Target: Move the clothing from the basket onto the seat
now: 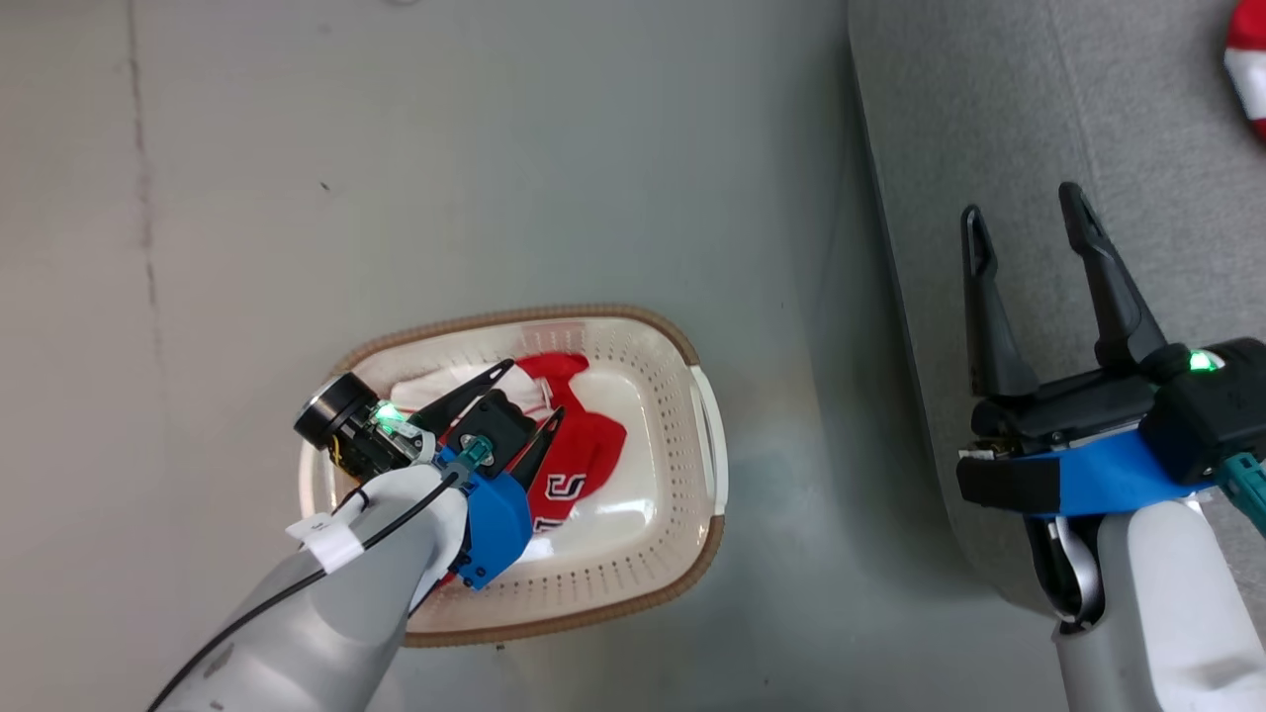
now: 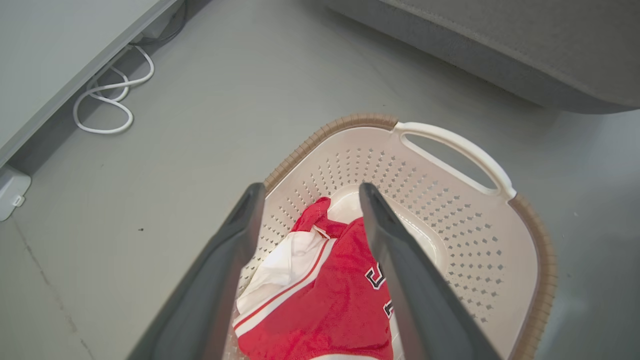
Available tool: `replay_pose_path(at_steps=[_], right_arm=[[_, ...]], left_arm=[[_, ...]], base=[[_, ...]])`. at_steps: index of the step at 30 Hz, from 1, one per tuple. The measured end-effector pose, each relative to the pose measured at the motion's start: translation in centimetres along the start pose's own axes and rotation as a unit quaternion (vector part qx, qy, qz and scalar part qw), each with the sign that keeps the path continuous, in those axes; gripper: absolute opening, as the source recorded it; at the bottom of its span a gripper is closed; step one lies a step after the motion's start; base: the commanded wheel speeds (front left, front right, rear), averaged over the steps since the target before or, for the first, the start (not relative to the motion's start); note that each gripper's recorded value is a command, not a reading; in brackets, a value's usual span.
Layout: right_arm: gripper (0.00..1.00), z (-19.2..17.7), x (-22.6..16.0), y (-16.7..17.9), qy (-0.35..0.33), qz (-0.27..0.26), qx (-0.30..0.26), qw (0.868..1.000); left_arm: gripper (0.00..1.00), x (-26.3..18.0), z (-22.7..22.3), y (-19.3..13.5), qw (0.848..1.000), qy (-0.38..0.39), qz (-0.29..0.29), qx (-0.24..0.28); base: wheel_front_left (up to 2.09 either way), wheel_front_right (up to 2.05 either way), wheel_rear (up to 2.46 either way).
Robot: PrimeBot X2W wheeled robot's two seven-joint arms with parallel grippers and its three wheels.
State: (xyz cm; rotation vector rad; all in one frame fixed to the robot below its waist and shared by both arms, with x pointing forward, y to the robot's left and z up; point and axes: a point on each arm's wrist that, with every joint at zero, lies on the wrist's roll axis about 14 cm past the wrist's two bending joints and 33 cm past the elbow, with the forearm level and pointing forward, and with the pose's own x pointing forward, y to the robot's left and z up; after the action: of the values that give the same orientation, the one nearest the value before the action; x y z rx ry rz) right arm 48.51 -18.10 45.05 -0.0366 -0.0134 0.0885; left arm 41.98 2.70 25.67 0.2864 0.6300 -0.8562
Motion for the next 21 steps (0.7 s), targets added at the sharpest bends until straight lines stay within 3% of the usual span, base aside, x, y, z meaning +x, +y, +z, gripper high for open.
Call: replay_pose_path(at_steps=[6, 21], right_arm=[[1.00, -2.8, 1.4, -0.5, 0.020, 0.000, -0.007, 1.000], [1.00, -8.7, 3.7, -0.8, 0.051, 0.007, -0.021, 0.998]], left_arm=[[1.00, 2.5, -5.4, -1.2, 0.993, 0.100, -0.058, 0.034], [1.00, 5.2, -17.0, -3.1, 0.943, 0.287, -0.150, 0.079]], base=[[0.00, 0.00, 0.00], [0.00, 0.00, 0.00]])
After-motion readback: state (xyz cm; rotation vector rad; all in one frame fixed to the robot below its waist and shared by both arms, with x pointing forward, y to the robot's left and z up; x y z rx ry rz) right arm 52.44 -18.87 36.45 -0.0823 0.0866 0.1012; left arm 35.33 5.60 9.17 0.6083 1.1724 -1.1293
